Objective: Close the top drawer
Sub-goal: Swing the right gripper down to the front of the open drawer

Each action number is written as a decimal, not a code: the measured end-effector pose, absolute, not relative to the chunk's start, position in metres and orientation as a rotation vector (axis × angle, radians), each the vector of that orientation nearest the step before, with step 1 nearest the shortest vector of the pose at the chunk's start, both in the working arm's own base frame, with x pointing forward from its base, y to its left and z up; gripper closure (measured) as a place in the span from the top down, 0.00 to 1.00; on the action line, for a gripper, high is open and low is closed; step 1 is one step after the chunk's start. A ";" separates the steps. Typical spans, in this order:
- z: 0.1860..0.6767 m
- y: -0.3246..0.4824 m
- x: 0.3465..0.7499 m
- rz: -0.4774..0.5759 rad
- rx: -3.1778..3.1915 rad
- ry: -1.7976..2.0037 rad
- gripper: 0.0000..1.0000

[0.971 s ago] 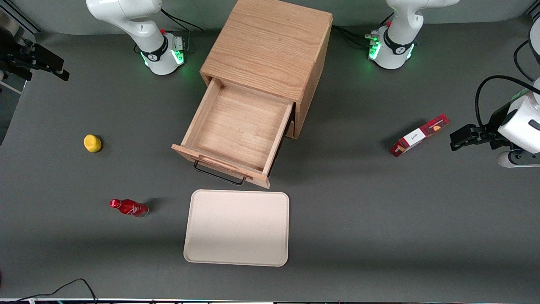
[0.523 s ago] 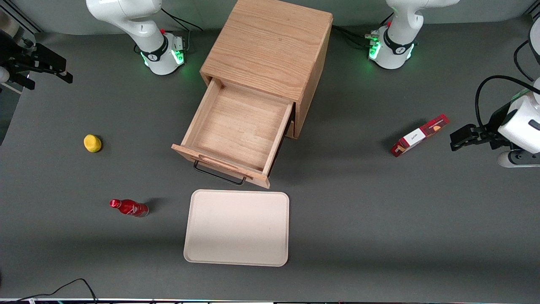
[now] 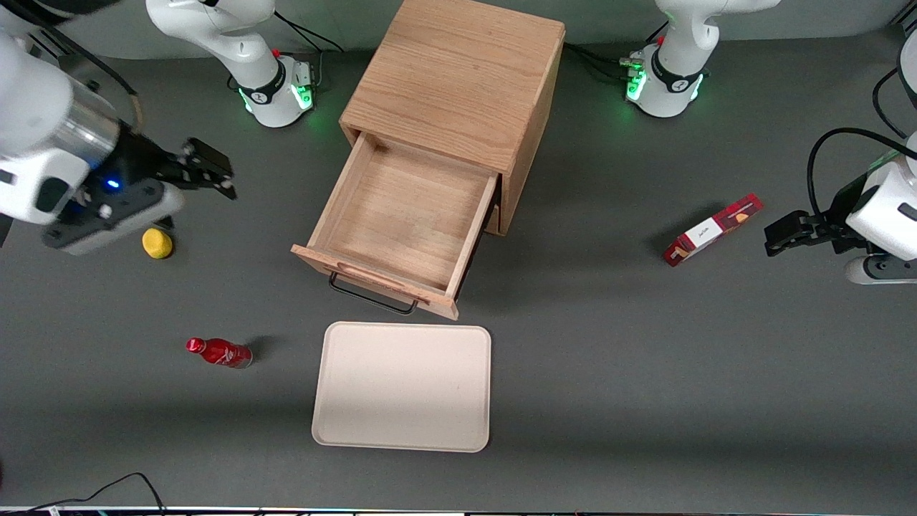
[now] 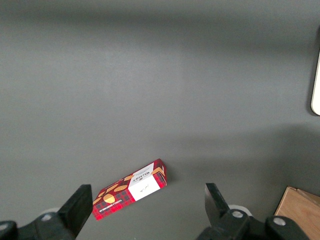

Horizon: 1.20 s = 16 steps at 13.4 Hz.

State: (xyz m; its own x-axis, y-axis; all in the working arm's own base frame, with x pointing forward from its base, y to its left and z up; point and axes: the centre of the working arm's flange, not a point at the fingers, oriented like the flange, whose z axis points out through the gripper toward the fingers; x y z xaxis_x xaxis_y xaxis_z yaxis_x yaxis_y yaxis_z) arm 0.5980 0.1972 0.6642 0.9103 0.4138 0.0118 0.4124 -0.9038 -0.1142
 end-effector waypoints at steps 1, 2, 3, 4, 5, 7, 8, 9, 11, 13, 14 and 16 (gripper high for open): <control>0.662 0.213 0.601 -0.011 -2.935 -0.666 1.00; 0.662 0.228 0.600 -0.033 -2.916 -0.678 1.00; 0.661 0.240 0.599 -0.045 -2.902 -0.691 1.00; 0.656 0.247 0.599 -0.037 -2.891 -0.713 1.00; 0.649 0.252 0.601 -0.025 -2.873 -0.763 1.00; 0.627 0.256 0.611 0.010 -2.804 -0.975 1.00; 0.610 0.255 0.619 0.035 -2.761 -1.078 1.00; 0.593 0.253 0.628 0.061 -2.719 -1.162 1.00; 0.563 0.247 0.644 0.095 -2.644 -1.292 1.00; 0.543 0.239 0.658 0.105 -2.595 -1.342 1.00; 0.534 0.235 0.664 0.108 -2.577 -1.344 1.00; 0.516 0.229 0.675 0.121 -2.551 -1.353 1.00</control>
State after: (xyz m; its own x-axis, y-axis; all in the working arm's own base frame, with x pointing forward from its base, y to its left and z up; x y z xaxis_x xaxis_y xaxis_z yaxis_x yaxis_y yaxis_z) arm 0.6752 0.2295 0.5159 0.5649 0.8240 0.0439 0.8031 -0.5368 -0.2584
